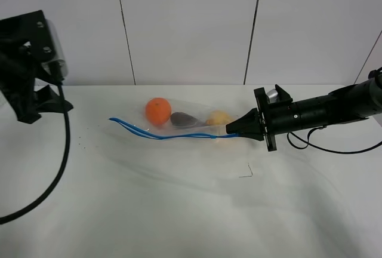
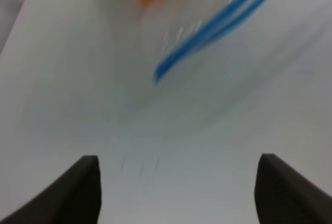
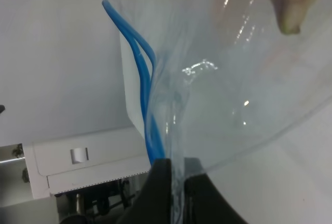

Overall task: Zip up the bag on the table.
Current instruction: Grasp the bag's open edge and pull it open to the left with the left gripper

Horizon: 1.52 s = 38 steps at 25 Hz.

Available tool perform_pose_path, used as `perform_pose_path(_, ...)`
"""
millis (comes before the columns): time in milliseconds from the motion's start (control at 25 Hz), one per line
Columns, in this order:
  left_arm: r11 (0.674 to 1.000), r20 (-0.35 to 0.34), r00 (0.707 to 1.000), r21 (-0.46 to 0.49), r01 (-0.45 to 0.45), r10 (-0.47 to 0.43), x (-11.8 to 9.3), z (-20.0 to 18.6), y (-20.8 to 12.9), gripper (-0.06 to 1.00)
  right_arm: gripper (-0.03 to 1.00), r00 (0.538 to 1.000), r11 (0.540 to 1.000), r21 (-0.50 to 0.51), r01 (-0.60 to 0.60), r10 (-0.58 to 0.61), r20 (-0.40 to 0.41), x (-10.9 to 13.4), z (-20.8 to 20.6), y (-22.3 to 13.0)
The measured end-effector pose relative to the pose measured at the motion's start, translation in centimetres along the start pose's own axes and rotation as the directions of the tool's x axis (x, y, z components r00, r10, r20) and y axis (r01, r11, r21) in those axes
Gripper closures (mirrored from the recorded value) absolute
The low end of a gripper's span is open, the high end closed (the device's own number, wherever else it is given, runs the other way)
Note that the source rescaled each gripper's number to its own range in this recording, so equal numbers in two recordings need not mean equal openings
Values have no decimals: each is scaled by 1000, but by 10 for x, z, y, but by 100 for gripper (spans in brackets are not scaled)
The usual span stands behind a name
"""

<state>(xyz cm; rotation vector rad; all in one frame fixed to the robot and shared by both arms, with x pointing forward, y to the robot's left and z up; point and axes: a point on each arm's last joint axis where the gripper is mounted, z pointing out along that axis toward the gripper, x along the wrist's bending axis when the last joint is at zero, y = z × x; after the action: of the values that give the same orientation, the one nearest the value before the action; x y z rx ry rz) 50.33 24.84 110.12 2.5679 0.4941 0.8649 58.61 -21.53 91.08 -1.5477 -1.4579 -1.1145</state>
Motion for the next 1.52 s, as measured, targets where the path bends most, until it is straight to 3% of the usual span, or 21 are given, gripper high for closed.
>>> perform_pose_path(400,964,-9,988,-216,-155,157,-44,48,76,7,97,999,999,-1,-46,46,0,0,0,0)
perform_pose_path(880,901,6,961,-350,-257,276,-111,95,129,7,97,988,988,-40,-150,148,-42,3,0,4)
perform_pose_path(1160,861,-60,958,-424,-280,281,-139,116,147,7,97,986,986,-53,-159,156,-56,4,0,6)
perform_pose_path(1280,840,-127,957,-459,-291,262,-150,127,149,7,97,986,985,-55,-161,158,-58,4,0,6)
perform_pose_path(1520,835,-212,957,-475,-280,200,-157,150,139,8,97,984,984,-54,-170,167,-58,4,0,6)
